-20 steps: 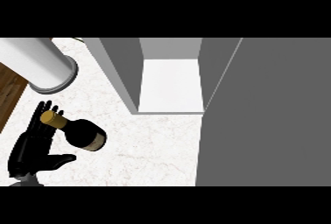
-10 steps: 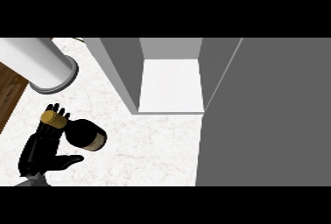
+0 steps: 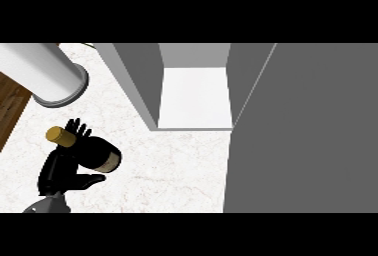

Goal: Pick up the wine, place it into the cabinet and close the cabinet

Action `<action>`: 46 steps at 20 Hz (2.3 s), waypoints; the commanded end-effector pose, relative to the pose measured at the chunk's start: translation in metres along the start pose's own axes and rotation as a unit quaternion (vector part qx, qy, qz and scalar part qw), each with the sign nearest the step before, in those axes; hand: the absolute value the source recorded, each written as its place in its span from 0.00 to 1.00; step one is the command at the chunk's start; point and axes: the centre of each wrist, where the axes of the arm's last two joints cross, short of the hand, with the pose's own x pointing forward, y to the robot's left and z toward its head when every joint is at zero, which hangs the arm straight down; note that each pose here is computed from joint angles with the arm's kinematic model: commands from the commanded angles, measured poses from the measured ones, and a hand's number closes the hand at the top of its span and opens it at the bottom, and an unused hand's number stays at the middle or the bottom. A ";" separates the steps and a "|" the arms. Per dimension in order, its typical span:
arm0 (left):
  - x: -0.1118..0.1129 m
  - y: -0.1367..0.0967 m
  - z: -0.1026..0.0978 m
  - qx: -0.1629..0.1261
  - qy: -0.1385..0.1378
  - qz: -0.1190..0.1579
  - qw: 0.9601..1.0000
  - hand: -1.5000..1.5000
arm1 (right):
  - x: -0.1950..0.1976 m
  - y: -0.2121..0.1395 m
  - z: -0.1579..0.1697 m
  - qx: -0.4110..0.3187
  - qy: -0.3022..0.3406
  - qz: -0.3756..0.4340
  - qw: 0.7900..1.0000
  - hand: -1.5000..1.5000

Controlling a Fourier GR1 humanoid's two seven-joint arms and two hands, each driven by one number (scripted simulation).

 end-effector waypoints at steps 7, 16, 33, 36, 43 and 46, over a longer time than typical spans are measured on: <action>-0.017 0.004 -0.009 0.002 -0.013 0.037 0.999 0.00 | 0.022 0.009 0.027 0.015 -0.030 -0.021 0.999 0.00; -0.021 -0.006 -0.019 -0.075 -0.013 0.025 0.997 1.00 | 0.026 0.006 0.030 0.013 -0.026 -0.028 0.999 0.00; -0.003 -0.032 0.017 -0.006 -0.145 -0.090 0.985 1.00 | 0.009 0.002 0.021 0.003 -0.023 -0.020 1.000 0.00; 0.023 -0.037 0.018 -0.015 -0.170 -0.108 0.979 1.00 | 0.010 0.001 0.024 0.009 -0.016 -0.018 1.000 0.00; 0.068 -0.060 0.026 -0.062 -0.182 -0.044 0.980 1.00 | 0.017 0.005 0.018 0.011 -0.022 -0.038 0.999 0.00; 0.065 -0.095 0.027 -0.068 -0.161 -0.021 0.984 1.00 | 0.022 0.003 0.029 0.011 -0.029 -0.024 0.999 0.00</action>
